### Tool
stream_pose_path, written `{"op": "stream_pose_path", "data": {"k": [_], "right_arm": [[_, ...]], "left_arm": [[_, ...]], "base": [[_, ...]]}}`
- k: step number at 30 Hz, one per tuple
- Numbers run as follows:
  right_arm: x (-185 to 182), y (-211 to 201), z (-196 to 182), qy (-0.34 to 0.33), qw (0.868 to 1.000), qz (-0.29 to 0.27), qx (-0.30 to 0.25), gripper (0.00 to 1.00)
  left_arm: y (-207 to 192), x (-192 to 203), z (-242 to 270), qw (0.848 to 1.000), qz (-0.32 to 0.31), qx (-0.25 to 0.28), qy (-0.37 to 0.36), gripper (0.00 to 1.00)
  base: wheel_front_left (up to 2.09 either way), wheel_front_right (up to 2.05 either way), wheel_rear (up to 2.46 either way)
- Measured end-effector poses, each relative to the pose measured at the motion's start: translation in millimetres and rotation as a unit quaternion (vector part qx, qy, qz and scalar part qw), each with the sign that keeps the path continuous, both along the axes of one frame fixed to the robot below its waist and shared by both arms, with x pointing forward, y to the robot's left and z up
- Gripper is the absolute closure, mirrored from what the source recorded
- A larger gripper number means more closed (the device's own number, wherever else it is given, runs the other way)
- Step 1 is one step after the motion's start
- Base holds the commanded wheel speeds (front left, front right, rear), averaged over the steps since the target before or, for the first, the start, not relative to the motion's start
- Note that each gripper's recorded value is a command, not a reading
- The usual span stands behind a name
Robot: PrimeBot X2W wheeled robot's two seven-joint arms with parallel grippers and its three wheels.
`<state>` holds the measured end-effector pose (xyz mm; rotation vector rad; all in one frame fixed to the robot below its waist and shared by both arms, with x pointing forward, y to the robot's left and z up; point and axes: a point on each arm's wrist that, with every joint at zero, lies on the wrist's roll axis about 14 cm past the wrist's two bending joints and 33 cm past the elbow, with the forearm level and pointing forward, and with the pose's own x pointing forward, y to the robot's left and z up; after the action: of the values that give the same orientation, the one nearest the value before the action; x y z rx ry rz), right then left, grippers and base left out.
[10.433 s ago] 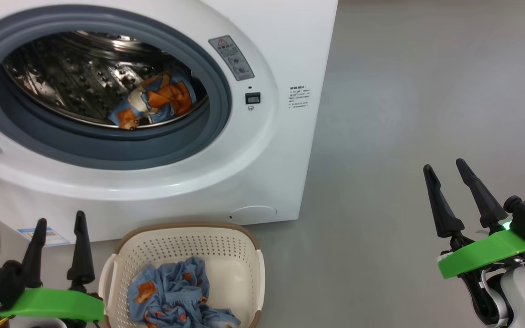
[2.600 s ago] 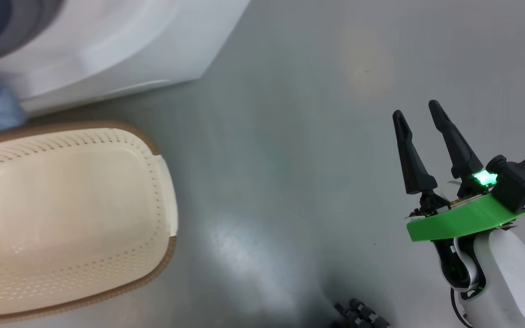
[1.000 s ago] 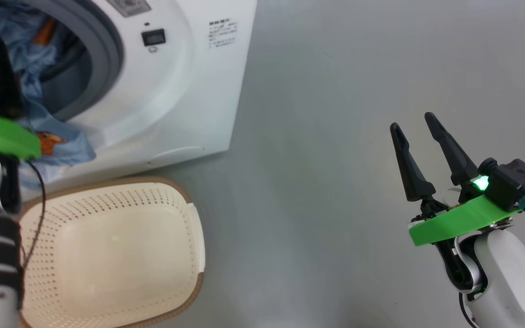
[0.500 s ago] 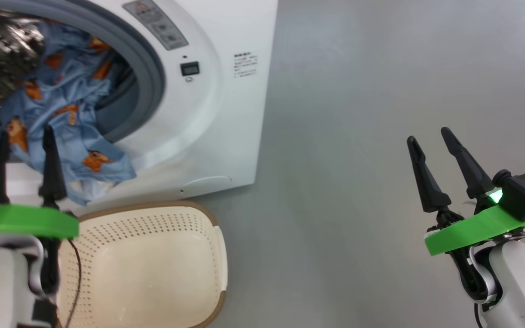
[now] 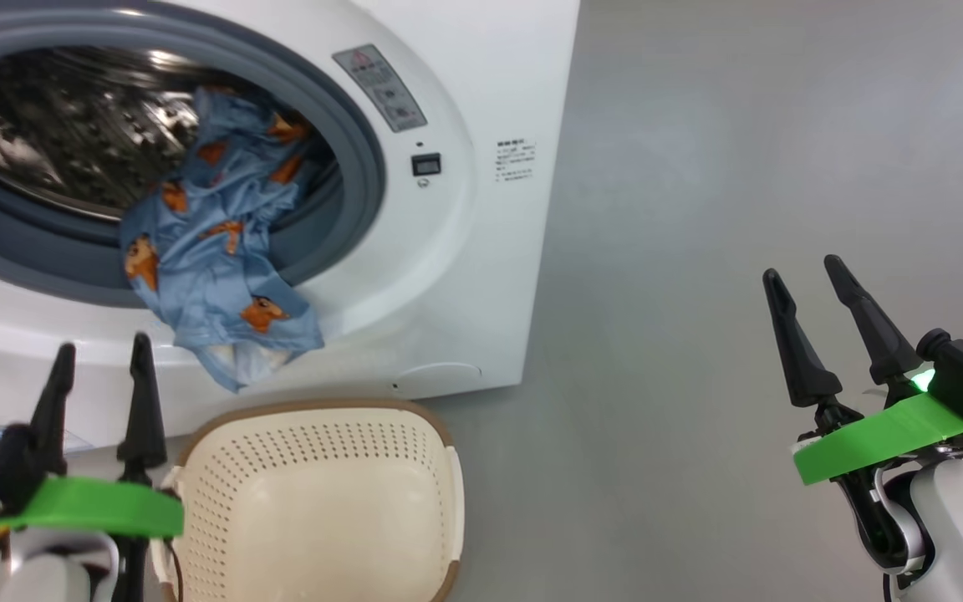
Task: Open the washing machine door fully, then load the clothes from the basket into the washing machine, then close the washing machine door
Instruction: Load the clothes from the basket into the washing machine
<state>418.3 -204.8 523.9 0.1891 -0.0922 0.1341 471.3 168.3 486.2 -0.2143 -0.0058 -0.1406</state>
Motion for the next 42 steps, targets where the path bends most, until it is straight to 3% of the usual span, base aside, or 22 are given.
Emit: {"op": "stream_pose_path", "data": {"k": [11, 42], "right_arm": [[-11.7, 6.1, 11.5, -0.015, 1.0, 0.01, 0.003, 0.0], [-11.8, 6.5, 7.1, -0.008, 1.0, 0.016, -0.005, 0.0]], "left_arm": [[14.1, -46.3, 15.1, 1.0, 0.021, -0.004, -0.022, 0.0], [10.9, -47.4, 15.3, 1.0, 0.018, -0.005, -0.024, 0.0]], "base": [[0.0, 0.0, 0.0], [0.0, 0.0, 0.0]]}}
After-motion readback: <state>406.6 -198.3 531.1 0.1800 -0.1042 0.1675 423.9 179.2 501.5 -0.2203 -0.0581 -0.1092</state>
